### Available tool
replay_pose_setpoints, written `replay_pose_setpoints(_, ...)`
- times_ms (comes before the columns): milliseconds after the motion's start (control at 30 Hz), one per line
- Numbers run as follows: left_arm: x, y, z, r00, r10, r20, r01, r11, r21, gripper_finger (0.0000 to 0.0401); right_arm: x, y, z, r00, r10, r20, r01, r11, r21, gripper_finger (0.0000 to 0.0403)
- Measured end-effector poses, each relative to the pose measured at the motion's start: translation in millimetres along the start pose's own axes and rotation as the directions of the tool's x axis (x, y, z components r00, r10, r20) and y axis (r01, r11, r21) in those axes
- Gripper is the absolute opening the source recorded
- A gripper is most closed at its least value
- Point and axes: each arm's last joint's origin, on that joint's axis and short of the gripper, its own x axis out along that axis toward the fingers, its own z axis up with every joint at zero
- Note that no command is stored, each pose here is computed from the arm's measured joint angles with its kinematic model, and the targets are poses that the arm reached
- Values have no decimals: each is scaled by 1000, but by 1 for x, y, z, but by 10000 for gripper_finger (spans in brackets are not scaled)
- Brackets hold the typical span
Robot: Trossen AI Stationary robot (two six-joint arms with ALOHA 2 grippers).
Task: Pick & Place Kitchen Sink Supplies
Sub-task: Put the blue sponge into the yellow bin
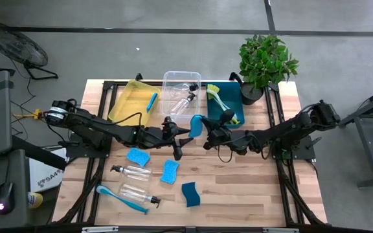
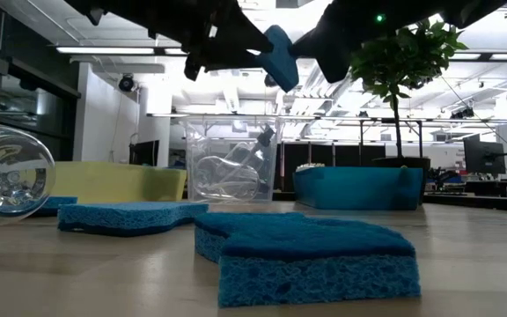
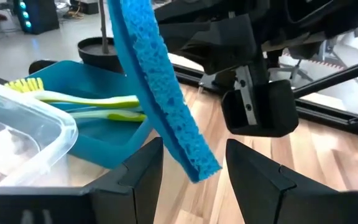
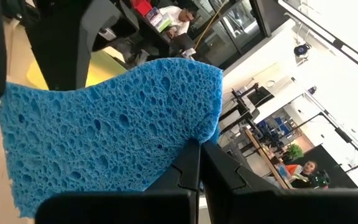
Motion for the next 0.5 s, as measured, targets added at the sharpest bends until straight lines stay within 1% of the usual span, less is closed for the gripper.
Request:
replay_pose_setpoints(233, 0, 0, 0, 1000, 10, 3, -10, 1000, -8, 166, 0, 1, 0, 1000, 19, 18, -19, 1000, 25, 0)
replay_pose_setpoints(333, 0, 0, 0, 1000, 11, 4, -11, 1000, -8, 148, 0, 0, 0, 1000, 14, 13, -14, 1000, 22, 0)
replay_pose_setpoints(500, 0, 0, 0, 1000, 12, 2, -12, 1000, -15, 101, 0, 0, 0, 1000, 14, 13, -14, 1000, 21, 0)
